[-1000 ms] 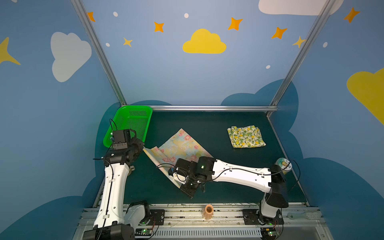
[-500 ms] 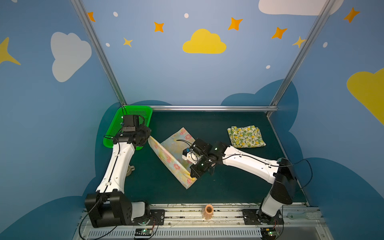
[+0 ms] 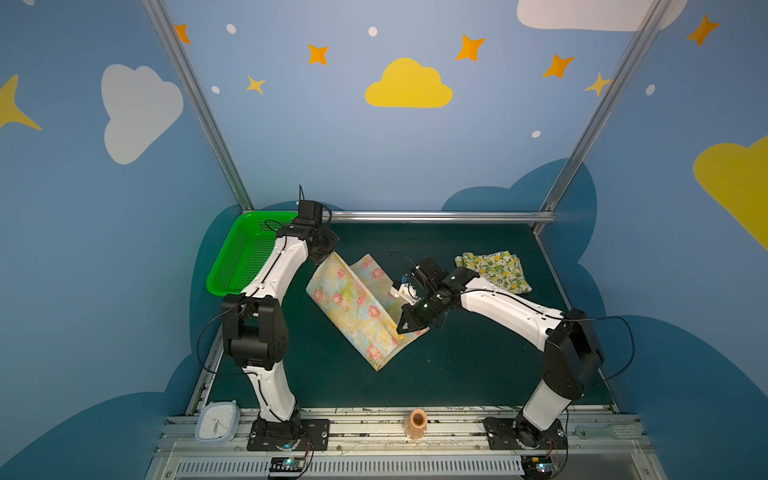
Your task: Fold and stack the skirts
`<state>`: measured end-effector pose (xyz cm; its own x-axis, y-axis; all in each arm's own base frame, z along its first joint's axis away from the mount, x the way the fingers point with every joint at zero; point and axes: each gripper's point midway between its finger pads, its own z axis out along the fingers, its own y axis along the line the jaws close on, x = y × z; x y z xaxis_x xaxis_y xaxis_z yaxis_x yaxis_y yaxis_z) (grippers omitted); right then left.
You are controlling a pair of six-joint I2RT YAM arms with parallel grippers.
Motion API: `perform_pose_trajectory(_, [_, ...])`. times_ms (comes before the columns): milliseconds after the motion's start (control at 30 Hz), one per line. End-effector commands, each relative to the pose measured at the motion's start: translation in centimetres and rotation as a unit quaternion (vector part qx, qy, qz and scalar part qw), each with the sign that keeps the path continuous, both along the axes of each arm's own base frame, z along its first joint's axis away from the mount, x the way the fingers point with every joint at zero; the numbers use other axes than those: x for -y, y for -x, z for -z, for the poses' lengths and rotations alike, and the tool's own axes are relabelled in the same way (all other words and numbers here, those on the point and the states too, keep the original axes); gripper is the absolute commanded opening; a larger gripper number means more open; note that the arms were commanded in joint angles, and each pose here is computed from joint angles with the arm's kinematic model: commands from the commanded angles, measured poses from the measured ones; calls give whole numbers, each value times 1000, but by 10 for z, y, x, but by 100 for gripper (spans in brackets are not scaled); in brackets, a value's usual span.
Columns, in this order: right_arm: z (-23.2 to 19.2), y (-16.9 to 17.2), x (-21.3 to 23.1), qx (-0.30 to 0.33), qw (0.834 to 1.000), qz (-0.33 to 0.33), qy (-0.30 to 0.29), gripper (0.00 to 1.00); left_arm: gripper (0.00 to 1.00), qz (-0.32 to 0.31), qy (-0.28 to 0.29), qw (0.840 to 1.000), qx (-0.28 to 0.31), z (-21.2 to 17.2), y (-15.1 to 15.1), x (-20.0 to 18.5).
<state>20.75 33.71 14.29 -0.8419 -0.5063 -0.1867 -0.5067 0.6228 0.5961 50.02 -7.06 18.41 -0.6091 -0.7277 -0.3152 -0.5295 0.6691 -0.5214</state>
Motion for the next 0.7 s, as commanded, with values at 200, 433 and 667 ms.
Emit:
perform_pose_trajectory(200, [31,-4,23,-88,995,38,12,0,4,24,-21,999,-13,22,-38,27])
perform_pose_trajectory(433, [42,-14,31,-104,993,54,19,0,4,35,-22,999,-24,39,-56,44])
perform_pose_trajectory(667, [49,-27,38,-116,991,68,25,0,4,40,-22,998,-38,57,-68,52])
